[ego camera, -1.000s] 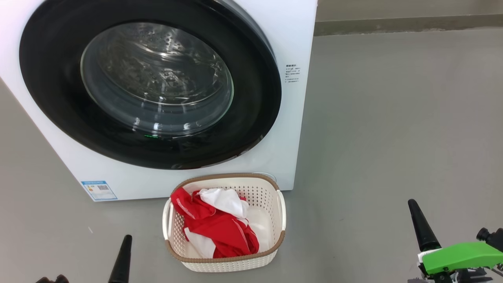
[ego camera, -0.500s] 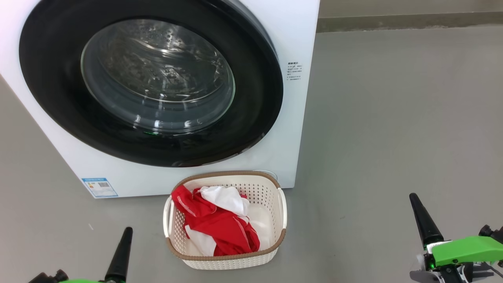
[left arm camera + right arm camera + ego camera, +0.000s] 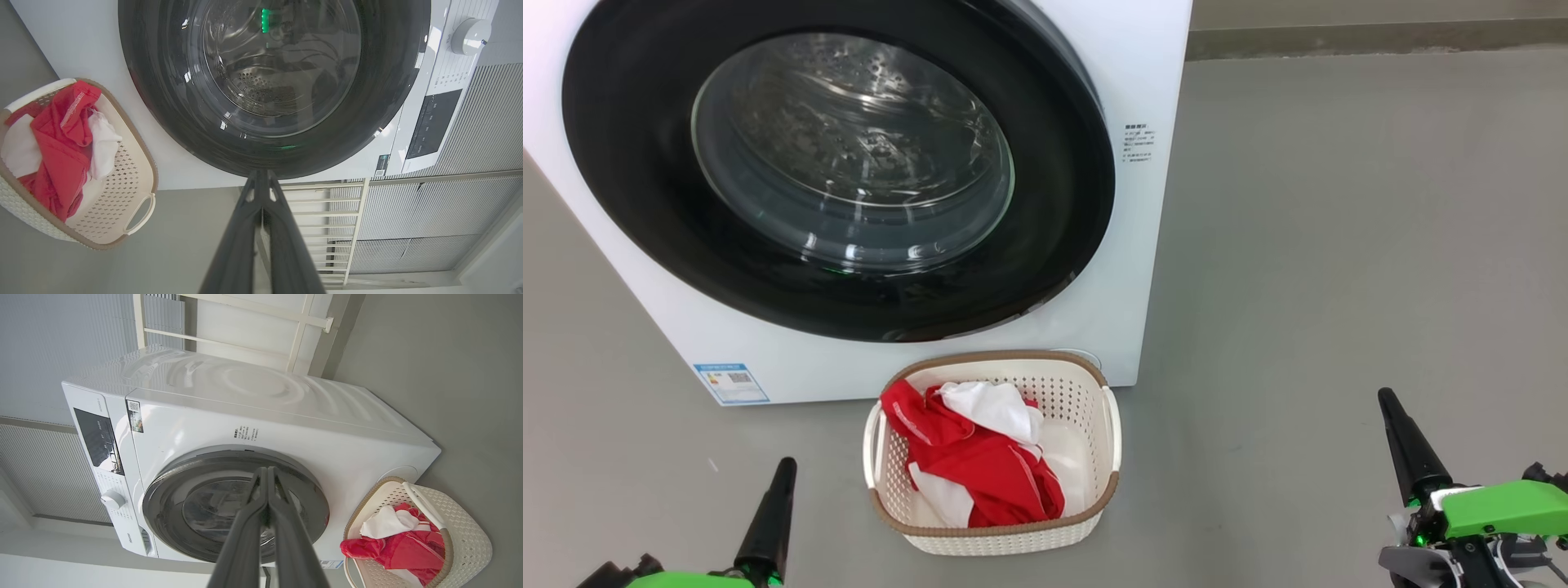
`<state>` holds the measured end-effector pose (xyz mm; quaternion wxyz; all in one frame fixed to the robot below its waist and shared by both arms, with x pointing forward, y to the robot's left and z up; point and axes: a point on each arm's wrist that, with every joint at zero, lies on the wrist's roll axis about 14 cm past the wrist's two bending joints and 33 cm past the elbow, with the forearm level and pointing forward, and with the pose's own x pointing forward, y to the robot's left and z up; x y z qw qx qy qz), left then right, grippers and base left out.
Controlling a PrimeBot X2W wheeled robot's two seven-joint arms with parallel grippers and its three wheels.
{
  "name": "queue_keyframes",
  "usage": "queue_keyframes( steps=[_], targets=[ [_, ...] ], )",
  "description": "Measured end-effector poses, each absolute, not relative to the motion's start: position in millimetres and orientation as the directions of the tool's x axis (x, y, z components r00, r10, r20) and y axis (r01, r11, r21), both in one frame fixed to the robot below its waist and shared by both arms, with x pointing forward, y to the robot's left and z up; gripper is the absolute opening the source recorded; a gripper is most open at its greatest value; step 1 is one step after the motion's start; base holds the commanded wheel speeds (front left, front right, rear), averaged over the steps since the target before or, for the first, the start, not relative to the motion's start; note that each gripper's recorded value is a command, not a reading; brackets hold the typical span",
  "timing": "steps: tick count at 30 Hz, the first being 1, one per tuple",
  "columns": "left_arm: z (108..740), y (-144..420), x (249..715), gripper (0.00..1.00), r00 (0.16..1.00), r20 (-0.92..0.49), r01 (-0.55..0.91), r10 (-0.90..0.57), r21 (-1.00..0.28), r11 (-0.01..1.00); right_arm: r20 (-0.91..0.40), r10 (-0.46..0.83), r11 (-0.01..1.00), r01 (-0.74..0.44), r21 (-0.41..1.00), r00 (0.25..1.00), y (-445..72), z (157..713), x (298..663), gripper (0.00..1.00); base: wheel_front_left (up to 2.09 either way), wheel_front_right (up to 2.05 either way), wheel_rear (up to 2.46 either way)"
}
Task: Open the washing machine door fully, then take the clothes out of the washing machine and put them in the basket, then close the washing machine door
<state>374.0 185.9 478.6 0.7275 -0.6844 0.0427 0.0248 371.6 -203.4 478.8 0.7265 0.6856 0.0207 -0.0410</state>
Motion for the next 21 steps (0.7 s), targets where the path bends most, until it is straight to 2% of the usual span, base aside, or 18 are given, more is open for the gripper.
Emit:
queue_keyframes(
  steps=[7, 21],
  targets=[
    [483.8, 186.4, 378.2, 0.0, 0.997, -0.074, -0.074, -0.026, -0.997, -0.003, -0.074, -0.026, -0.014, 0.073, 0.997, 0.997, -203.5, 482.0, 375.3, 0.0, 0.0, 0.0, 0.0],
    [483.7, 186.6, 378.1, 0.0, 0.997, -0.073, -0.073, -0.025, -0.997, -0.006, -0.071, -0.024, -0.015, 0.07, 0.997, 0.997, -203.5, 483.0, 376.1, 0.0, 0.0, 0.0, 0.0]
  ],
)
